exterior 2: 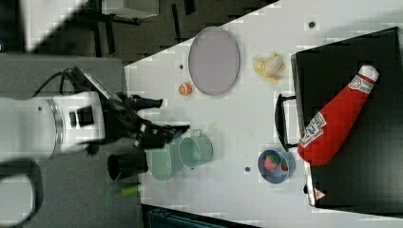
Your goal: Pick ketchup from table and place on oven.
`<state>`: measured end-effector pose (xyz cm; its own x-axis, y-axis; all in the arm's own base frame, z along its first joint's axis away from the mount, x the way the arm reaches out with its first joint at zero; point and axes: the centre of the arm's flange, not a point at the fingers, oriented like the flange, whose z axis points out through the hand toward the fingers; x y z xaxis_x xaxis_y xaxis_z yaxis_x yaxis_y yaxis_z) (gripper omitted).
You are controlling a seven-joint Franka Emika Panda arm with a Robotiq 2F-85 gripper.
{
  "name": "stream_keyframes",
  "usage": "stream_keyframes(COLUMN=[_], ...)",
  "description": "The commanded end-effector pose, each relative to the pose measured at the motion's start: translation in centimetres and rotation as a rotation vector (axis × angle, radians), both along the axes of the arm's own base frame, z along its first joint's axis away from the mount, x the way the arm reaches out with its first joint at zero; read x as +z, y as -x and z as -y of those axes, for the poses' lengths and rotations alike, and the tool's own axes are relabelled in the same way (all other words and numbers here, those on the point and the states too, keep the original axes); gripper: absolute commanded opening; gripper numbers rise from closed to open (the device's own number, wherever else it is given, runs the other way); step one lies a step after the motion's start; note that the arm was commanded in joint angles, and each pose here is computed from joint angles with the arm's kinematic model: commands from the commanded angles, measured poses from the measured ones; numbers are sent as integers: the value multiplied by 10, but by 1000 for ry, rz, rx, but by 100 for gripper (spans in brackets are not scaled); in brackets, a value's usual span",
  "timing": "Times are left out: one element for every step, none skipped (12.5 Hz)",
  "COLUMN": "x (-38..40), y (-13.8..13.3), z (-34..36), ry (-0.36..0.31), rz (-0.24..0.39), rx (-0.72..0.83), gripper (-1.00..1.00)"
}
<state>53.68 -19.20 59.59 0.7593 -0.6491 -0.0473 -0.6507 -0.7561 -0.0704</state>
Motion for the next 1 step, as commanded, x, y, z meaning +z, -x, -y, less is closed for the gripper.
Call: stream_keyframes(x=[-28], y=[-16], z=[-100], ry=[-10], rz=[-44], rx=[-116], gripper=[100])
